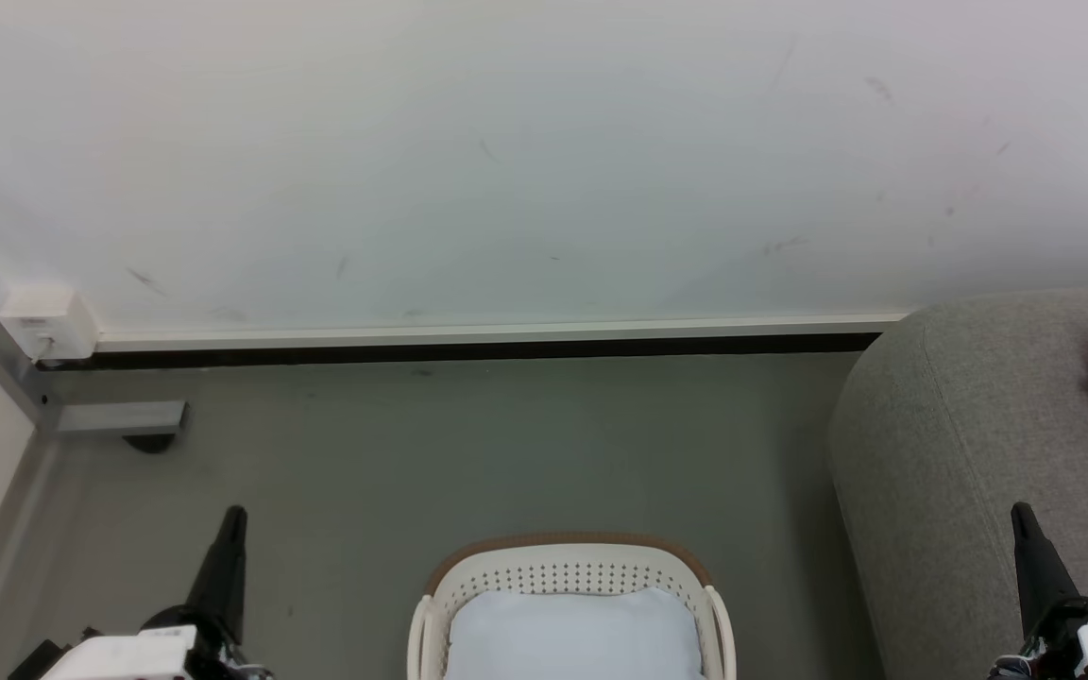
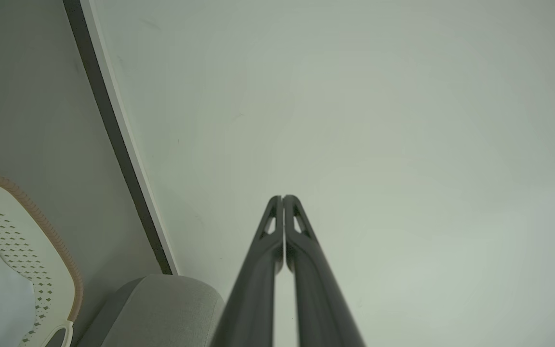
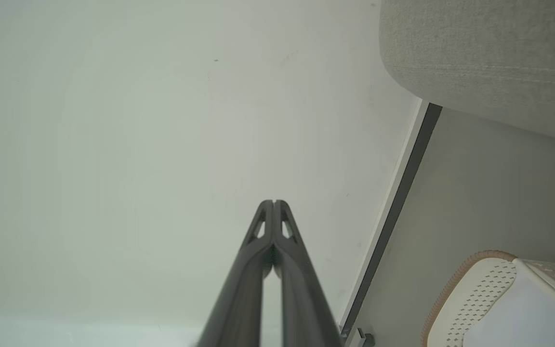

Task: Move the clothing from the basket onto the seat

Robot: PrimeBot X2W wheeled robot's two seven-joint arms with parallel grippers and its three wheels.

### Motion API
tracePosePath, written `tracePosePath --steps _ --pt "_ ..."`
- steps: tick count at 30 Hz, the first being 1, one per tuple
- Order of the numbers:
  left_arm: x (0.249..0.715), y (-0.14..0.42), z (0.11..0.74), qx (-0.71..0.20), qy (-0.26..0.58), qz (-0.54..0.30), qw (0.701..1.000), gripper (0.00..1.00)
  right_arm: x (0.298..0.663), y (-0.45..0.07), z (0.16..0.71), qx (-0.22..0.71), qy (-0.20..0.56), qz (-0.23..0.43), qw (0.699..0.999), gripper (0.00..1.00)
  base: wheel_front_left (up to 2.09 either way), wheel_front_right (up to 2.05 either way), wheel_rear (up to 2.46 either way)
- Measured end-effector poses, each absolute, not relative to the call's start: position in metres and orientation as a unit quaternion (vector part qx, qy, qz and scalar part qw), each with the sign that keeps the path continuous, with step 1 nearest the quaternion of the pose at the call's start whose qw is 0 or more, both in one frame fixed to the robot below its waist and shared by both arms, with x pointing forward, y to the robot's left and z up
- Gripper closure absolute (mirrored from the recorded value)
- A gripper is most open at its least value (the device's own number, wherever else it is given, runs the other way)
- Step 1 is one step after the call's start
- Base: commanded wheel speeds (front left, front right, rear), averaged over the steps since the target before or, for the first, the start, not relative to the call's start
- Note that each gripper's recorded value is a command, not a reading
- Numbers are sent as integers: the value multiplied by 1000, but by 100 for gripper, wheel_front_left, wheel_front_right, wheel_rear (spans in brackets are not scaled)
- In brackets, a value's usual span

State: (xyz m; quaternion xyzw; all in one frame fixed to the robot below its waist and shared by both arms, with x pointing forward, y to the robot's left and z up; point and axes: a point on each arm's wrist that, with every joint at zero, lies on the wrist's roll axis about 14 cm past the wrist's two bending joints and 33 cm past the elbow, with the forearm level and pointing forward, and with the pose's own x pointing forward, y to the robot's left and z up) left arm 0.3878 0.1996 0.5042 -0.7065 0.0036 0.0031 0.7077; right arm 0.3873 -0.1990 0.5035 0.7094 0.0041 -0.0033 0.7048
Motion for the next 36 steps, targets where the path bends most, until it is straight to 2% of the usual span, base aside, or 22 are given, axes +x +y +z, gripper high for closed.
tracePosePath --steps 36 --pt "388 200 504 -706 3 3 708 100 387 -199 504 709 4 -3 705 100 0 0 0"
